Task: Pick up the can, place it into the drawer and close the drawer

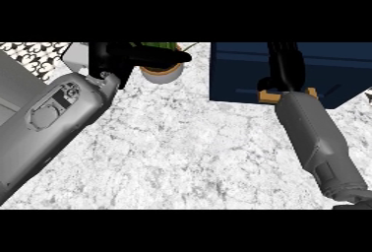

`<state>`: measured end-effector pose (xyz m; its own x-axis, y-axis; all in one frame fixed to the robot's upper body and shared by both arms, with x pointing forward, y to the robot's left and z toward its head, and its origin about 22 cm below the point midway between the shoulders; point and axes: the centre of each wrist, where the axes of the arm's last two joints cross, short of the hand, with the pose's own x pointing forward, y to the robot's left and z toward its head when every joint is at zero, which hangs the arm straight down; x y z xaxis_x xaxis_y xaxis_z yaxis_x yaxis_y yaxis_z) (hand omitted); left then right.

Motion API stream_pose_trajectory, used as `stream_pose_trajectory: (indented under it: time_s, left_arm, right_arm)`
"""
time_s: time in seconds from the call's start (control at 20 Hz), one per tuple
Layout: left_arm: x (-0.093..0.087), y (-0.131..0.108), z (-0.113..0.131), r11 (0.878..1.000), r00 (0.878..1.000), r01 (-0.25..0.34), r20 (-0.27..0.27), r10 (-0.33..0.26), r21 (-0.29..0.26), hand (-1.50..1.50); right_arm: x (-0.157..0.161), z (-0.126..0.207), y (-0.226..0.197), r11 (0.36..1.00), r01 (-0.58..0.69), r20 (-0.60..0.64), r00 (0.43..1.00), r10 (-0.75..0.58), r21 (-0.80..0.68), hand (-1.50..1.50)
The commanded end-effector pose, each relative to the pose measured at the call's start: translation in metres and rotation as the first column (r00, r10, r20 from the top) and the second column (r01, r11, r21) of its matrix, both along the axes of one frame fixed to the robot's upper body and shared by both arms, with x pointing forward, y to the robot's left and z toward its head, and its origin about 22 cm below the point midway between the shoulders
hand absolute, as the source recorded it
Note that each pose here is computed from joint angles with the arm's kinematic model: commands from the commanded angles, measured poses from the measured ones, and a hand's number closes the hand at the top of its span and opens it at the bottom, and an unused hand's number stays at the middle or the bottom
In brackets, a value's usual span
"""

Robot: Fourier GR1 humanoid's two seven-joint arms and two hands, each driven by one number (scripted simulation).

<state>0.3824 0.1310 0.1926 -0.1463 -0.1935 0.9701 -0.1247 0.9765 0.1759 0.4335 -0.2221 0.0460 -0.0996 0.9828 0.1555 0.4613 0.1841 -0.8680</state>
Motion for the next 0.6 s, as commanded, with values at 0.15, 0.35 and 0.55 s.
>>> stream_pose_trajectory:
  time_s: [0.15,0.35,0.55]
  left_arm:
    - [-0.022,0.006,-0.015,0.999,0.999,0.040,-0.022,-0.040,0.008,-1.50]
    - [-0.022,0.006,-0.016,1.000,1.000,0.019,0.010,-0.019,0.005,-1.50]
    - [-0.025,0.012,-0.019,0.999,0.999,0.044,0.004,-0.044,0.016,-1.50]
  right_arm:
    - [0.020,0.031,0.003,1.000,0.024,-0.001,1.000,-0.024,0.019,-1.50]
    - [0.024,0.036,0.003,0.999,0.032,0.018,0.999,-0.033,0.040,-1.50]
    - [0.031,0.055,0.012,0.998,0.017,0.031,0.999,-0.019,0.059,-1.50]
